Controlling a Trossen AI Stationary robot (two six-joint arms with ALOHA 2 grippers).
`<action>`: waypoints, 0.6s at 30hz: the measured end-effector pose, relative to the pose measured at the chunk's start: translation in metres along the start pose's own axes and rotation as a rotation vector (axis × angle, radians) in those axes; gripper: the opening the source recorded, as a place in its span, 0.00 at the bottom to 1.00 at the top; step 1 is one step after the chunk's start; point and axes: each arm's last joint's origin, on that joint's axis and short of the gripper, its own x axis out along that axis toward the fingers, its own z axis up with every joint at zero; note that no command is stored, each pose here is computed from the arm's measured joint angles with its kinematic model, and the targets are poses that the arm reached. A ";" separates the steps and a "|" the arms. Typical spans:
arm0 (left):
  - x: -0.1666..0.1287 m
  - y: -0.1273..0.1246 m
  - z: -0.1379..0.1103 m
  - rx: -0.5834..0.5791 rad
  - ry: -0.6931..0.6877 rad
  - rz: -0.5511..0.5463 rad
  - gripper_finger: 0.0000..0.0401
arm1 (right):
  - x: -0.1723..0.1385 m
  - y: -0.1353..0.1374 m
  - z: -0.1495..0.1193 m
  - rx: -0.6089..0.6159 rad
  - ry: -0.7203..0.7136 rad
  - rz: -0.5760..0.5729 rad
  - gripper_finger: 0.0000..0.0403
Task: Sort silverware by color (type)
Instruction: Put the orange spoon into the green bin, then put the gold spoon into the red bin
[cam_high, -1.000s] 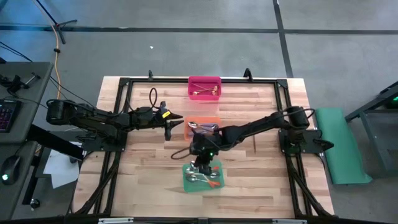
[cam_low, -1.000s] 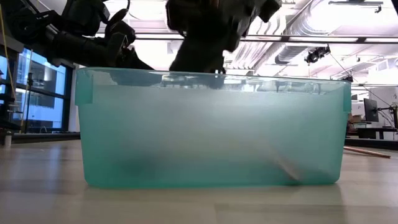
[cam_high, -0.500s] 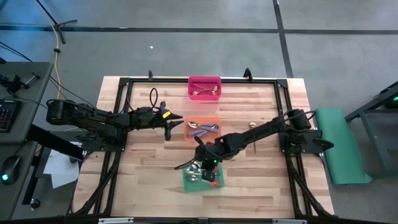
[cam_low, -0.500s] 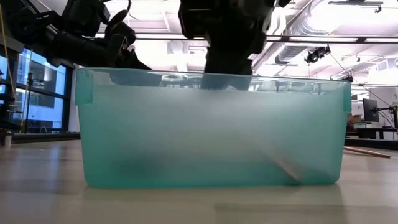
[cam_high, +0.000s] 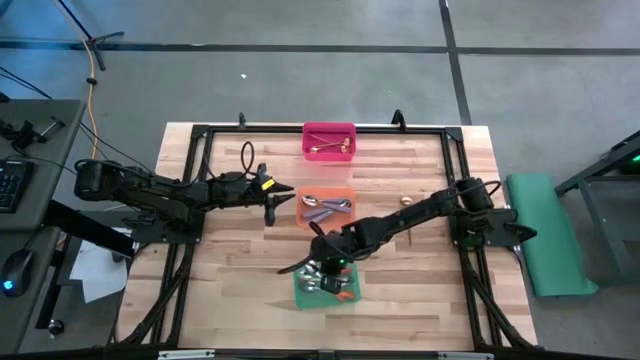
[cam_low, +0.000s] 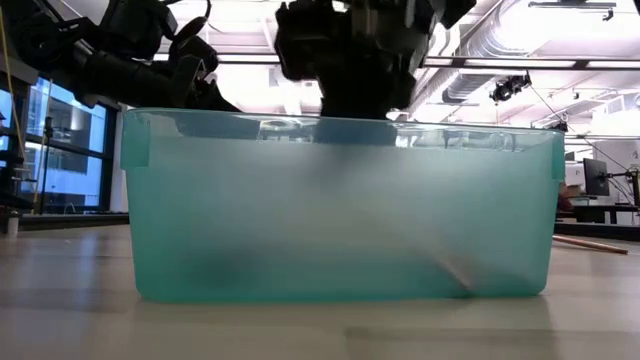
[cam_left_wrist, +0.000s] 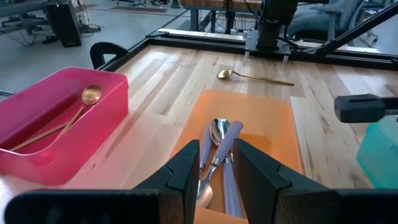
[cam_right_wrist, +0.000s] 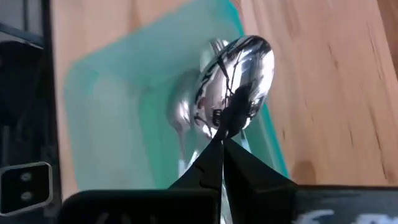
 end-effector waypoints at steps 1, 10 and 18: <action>0.000 0.000 0.000 0.000 0.001 0.000 0.22 | 0.000 0.001 0.002 -0.013 -0.016 0.009 0.00; 0.000 0.000 0.000 0.000 0.002 0.000 0.22 | -0.006 0.018 0.002 -0.152 -0.073 0.070 0.00; 0.000 0.000 0.000 0.000 0.001 0.002 0.22 | -0.010 0.014 -0.005 -0.049 0.008 0.035 0.02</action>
